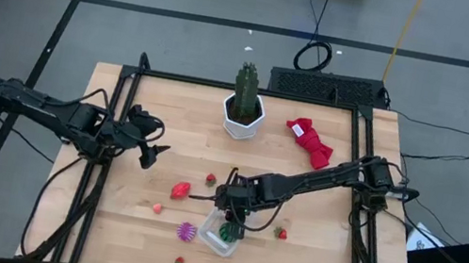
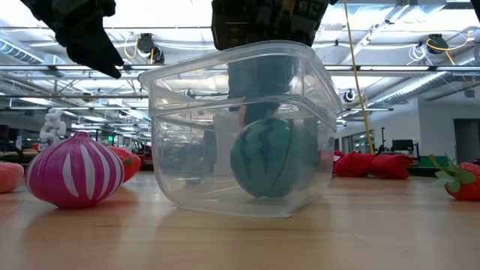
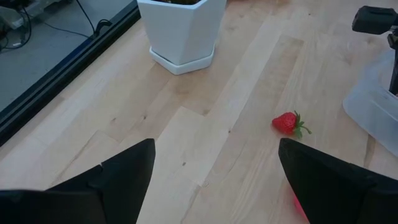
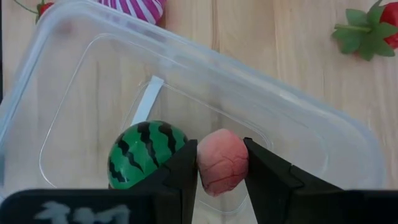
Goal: Pick and placing Produce into tupperware
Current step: Put the right pink peach into the transparent bin
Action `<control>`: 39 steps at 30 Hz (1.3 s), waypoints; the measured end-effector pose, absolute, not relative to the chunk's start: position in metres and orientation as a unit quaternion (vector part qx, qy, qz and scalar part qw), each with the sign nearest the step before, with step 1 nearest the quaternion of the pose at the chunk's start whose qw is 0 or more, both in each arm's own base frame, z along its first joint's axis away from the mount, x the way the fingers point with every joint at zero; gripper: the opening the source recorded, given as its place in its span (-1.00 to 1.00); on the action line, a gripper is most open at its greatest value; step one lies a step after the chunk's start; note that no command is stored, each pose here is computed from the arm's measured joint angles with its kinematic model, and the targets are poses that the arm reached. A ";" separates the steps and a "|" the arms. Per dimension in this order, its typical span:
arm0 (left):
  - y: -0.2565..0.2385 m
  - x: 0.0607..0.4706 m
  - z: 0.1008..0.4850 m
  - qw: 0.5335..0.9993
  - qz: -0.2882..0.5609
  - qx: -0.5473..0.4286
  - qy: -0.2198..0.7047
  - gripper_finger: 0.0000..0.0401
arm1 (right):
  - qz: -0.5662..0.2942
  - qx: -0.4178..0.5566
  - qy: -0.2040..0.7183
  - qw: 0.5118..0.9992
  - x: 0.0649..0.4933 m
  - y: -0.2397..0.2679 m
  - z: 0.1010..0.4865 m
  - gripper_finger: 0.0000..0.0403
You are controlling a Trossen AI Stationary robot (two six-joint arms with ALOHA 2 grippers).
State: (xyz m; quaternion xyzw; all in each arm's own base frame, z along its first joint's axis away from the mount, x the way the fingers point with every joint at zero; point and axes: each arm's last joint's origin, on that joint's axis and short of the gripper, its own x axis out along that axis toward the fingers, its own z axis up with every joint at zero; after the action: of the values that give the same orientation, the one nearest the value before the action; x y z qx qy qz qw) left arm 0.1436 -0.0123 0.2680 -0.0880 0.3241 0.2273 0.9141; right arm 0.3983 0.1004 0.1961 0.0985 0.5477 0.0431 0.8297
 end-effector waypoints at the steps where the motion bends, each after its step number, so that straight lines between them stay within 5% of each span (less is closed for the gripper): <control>1: -0.012 0.144 0.268 0.914 0.227 -0.088 0.324 0.74 | 0.043 0.098 0.548 0.830 0.398 0.101 0.196 -0.47; 39: -0.012 0.144 0.268 0.914 0.227 -0.088 0.324 0.74 | 0.034 0.098 0.549 0.830 0.398 0.112 0.189 -0.47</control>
State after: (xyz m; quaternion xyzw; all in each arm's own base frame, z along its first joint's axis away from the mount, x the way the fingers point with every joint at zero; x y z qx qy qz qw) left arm 0.1436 -0.0123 0.2679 -0.0878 0.3243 0.2269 0.9141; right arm 0.3977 0.1124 0.1891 0.0983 0.5487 0.0343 0.8295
